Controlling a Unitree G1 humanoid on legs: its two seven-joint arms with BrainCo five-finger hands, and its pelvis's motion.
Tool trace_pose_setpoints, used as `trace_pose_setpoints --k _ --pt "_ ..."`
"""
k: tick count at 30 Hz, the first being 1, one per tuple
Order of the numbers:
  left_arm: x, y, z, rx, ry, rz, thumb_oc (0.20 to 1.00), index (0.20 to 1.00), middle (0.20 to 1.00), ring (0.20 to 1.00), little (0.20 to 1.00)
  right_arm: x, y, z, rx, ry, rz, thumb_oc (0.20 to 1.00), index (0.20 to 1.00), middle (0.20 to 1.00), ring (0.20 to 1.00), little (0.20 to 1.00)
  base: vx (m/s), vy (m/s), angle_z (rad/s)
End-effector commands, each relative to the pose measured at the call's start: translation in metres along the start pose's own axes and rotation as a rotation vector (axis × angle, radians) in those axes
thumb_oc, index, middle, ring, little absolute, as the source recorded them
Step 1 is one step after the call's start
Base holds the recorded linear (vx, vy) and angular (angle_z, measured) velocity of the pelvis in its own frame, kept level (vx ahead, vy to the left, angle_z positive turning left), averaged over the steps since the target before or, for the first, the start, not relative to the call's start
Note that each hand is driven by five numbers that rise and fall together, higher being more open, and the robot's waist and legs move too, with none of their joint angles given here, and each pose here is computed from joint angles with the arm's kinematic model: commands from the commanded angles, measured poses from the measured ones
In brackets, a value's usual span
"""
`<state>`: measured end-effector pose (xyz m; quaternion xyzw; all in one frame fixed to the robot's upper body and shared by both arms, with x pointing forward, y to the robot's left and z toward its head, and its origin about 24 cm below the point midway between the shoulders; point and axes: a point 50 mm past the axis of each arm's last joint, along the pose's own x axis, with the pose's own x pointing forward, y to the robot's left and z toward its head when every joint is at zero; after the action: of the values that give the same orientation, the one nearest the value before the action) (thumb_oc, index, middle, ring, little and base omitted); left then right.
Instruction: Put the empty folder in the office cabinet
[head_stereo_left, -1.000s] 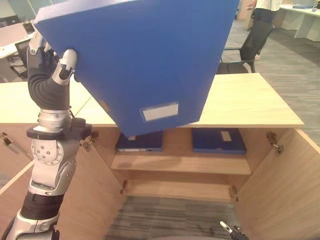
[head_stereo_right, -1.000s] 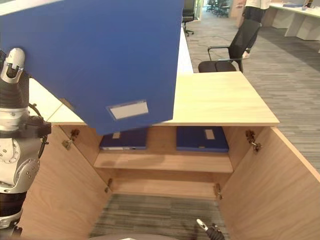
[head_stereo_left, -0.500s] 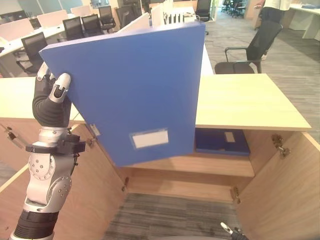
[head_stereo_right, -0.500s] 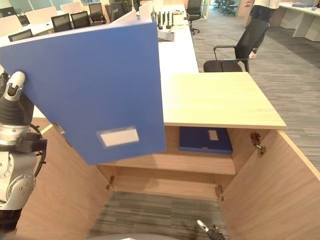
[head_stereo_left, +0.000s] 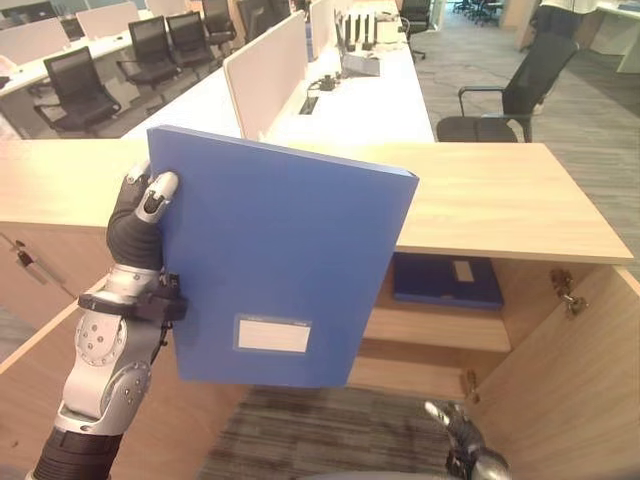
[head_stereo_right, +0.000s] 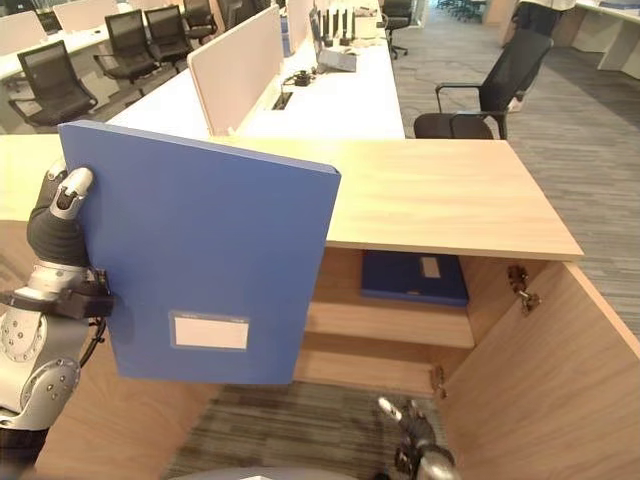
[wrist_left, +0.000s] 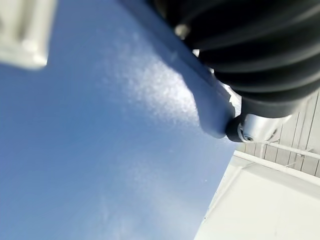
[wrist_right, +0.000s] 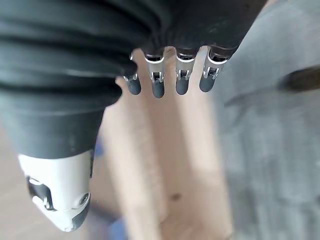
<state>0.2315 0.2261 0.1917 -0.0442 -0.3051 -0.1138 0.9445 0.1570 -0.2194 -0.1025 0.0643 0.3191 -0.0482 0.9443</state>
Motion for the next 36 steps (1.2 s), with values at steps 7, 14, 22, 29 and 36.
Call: trace_pose_setpoints --k 7,14,22,29,36 --pt "0.015 0.001 0.023 0.097 -0.074 -0.117 0.2 0.2 0.2 0.2 0.2 -0.029 0.034 0.126 -0.015 -0.442 0.542 1.0 1.0 1.0 1.0 1.0 0.0 -0.001 -0.01" --pt "0.014 0.001 0.022 0.12 -0.064 -0.135 0.2 0.2 0.2 0.2 0.2 -0.049 0.058 0.148 -0.024 -0.479 0.774 1.0 1.0 1.0 1.0 1.0 0.0 0.0 0.0" --pt "0.015 0.006 0.024 0.161 -0.087 -0.112 0.2 0.2 0.2 0.2 0.2 -0.061 0.075 0.156 -0.001 -0.496 0.908 1.0 1.0 1.0 1.0 1.0 0.0 0.0 0.0" --pt "0.023 0.005 0.027 0.228 -0.149 -0.075 0.2 0.2 0.2 0.2 0.2 -0.071 0.099 0.171 0.034 -0.563 1.024 1.0 1.0 1.0 1.0 1.0 0.0 0.0 0.0" --pt "0.028 0.002 0.025 0.281 -0.175 -0.041 0.2 0.2 0.2 0.2 0.2 -0.079 0.122 0.183 0.096 -0.653 1.059 1.0 1.0 1.0 1.0 1.0 0.0 0.001 -0.01"
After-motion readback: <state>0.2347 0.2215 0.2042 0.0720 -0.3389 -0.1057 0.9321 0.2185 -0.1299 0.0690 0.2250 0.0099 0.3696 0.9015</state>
